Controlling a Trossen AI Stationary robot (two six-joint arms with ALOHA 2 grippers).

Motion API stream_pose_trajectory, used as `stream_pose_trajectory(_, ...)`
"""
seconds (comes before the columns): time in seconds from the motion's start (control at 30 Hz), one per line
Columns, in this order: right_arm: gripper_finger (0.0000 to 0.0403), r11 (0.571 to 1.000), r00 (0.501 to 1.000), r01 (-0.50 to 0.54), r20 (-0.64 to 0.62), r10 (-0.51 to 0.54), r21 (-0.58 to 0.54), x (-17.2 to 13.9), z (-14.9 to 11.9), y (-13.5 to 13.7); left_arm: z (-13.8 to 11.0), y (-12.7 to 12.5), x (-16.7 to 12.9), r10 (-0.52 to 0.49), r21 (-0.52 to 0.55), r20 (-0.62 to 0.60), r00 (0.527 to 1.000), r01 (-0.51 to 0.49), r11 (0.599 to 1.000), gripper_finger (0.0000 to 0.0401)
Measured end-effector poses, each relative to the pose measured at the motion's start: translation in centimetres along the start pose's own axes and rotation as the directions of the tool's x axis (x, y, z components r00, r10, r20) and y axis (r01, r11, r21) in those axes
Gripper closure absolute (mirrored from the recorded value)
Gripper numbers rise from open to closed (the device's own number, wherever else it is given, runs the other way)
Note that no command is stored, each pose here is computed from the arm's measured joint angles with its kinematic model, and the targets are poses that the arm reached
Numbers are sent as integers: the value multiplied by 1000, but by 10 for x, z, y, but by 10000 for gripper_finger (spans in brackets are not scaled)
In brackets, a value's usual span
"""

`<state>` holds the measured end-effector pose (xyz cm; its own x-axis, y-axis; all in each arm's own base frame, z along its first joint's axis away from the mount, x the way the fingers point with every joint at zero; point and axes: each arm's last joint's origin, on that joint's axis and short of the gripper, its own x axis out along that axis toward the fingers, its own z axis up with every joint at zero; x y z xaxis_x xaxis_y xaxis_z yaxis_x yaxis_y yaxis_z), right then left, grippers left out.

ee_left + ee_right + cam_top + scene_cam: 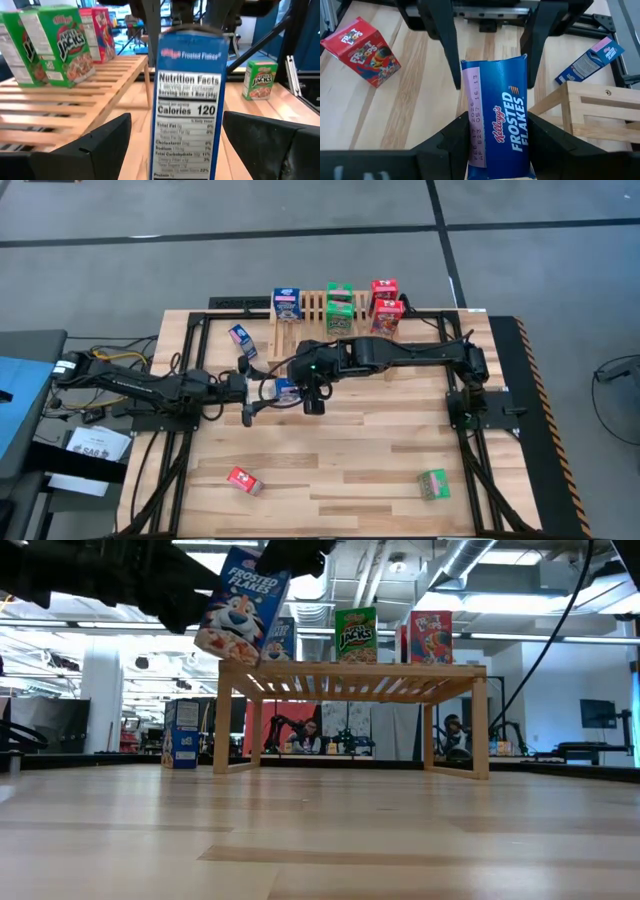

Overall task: Stack cereal on shelf
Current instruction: Put the bottom blue cereal box on the shelf aligned with the other blue cereal box

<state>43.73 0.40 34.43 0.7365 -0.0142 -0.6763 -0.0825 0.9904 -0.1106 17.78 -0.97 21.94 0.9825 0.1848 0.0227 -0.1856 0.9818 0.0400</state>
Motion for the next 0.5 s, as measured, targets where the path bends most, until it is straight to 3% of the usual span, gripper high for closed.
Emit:
stream_pose_trajectory(0.27,209,1000,1000,3,5,-3,-1,0,1,0,-4,3,4,31,-9,-17,999,-32,999,106)
stream_pose_trajectory(0.5,209,1000,1000,5,8,-5,-1,0,1,0,-1,3,4,6,-19,9,1000,-6,1000,182)
